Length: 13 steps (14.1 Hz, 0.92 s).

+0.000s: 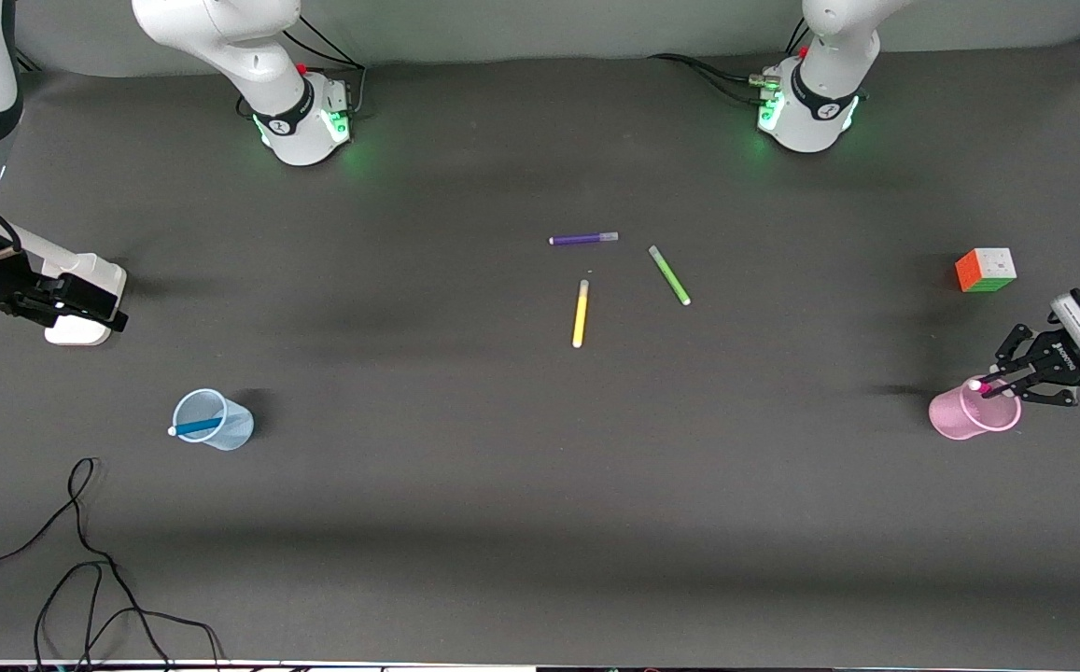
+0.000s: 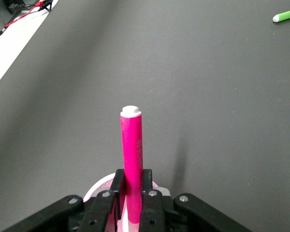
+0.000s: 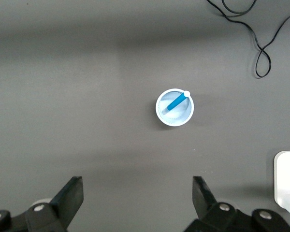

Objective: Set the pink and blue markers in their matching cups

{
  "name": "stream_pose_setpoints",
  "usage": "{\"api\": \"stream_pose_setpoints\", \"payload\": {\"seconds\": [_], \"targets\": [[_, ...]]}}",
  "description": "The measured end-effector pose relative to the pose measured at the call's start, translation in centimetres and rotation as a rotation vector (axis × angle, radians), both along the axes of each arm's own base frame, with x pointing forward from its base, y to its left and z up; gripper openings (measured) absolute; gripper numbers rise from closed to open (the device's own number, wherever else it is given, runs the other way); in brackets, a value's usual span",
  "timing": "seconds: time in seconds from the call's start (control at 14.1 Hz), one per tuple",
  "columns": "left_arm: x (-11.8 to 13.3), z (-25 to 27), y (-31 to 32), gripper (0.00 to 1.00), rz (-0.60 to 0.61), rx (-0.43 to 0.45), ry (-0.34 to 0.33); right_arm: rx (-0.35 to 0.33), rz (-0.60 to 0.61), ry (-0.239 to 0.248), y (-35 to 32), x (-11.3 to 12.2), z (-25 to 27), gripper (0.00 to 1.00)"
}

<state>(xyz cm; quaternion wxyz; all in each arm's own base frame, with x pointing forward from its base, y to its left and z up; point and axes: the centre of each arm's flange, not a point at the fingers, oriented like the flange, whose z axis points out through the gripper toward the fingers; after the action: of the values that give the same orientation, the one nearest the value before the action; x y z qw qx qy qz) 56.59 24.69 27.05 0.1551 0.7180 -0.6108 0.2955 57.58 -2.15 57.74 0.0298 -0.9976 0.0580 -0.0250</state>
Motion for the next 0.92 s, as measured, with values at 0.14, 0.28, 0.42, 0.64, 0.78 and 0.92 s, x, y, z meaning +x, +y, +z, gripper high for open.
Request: {"api": "stream_pose_setpoints", "payload": {"seconds": [0.14,0.28,0.42,0.64,0.78,0.92], "targets": [[0.4,0.6,0.1,0.22,-0.01,0.009,-0.022,-0.001,0.005,-0.008,0.1,0.1,0.3,1.0],[0.7,1.0,0.3,0.44,-0.015,0.014,-0.033,-0.003,0.008,-0.022,0.0,0.2,0.4,1.0],[0.7,1.0,0.3,0.66,-0.017,0.014,-0.035,-0.006,0.011,-0.026,0.0,0.2,0.5,1.0],[1.0,1.4,0.4,0.99,-0.019,0.016,-0.045,-0.014,0.013,-0.03,-0.2,0.3,0.6,1.0],[1.8,3.0,0.4,1.0,0.009,0.009,-0.046,-0.021,0.019,-0.039,-0.2,0.3,0.7,1.0],[2.9,6.0,-0.3,1.0,0.086,-0.01,-0.008,-0.024,0.023,-0.043,0.0,0.4,0.8,1.0]]}}
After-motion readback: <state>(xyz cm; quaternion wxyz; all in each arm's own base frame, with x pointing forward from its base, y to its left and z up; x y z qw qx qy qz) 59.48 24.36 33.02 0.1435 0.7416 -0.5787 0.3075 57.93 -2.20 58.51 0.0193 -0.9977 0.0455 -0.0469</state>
